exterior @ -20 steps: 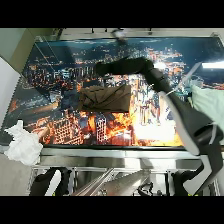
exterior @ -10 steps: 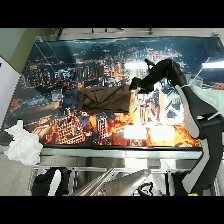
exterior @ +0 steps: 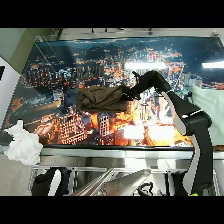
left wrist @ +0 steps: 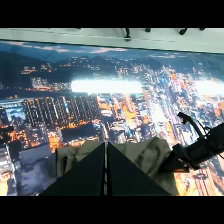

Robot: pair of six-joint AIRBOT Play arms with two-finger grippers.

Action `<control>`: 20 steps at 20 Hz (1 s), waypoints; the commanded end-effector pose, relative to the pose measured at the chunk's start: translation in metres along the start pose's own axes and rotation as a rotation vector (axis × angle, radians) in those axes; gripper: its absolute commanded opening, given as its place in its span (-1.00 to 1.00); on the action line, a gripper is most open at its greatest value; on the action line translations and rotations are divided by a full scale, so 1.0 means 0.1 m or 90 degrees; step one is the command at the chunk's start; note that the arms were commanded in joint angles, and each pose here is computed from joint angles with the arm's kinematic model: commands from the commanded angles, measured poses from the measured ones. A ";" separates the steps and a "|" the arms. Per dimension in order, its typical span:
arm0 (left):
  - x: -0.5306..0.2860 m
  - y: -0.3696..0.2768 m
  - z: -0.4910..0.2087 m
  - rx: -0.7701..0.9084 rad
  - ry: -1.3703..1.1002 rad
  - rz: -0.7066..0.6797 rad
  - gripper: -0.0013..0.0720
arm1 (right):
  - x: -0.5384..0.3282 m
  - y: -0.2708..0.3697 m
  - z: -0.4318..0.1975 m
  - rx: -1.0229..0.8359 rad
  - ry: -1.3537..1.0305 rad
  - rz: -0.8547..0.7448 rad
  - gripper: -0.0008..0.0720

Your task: Fold the shirts.

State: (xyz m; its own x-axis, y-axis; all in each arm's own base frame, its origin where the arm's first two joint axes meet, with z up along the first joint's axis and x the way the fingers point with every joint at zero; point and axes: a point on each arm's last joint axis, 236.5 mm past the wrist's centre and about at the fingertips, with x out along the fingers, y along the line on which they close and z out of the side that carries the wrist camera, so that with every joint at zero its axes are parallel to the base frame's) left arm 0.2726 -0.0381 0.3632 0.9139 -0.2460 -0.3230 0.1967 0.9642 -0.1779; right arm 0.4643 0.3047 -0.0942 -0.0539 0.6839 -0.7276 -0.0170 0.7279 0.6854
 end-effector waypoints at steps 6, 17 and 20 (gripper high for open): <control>0.00 0.00 -0.02 -0.001 0.006 -0.001 -0.93 | -2.13 1.23 0.55 -0.136 -0.271 0.093 -0.94; -0.01 -0.04 -0.12 -0.002 0.032 -0.011 -0.93 | -5.15 -0.88 0.01 0.212 -0.575 -0.100 -0.94; -0.01 -0.05 -0.14 -0.004 0.037 -0.013 -0.93 | -5.23 -1.85 -0.41 0.362 -0.547 -0.238 -0.94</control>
State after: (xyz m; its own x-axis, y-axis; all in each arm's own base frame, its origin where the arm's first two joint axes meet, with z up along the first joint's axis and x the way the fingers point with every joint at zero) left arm 0.2676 -0.0431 0.3541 0.8933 -0.2667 -0.3617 0.2103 0.9594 -0.1879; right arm 0.4979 -0.1117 0.2062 0.6964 0.2532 -0.6715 0.3483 0.6989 0.6246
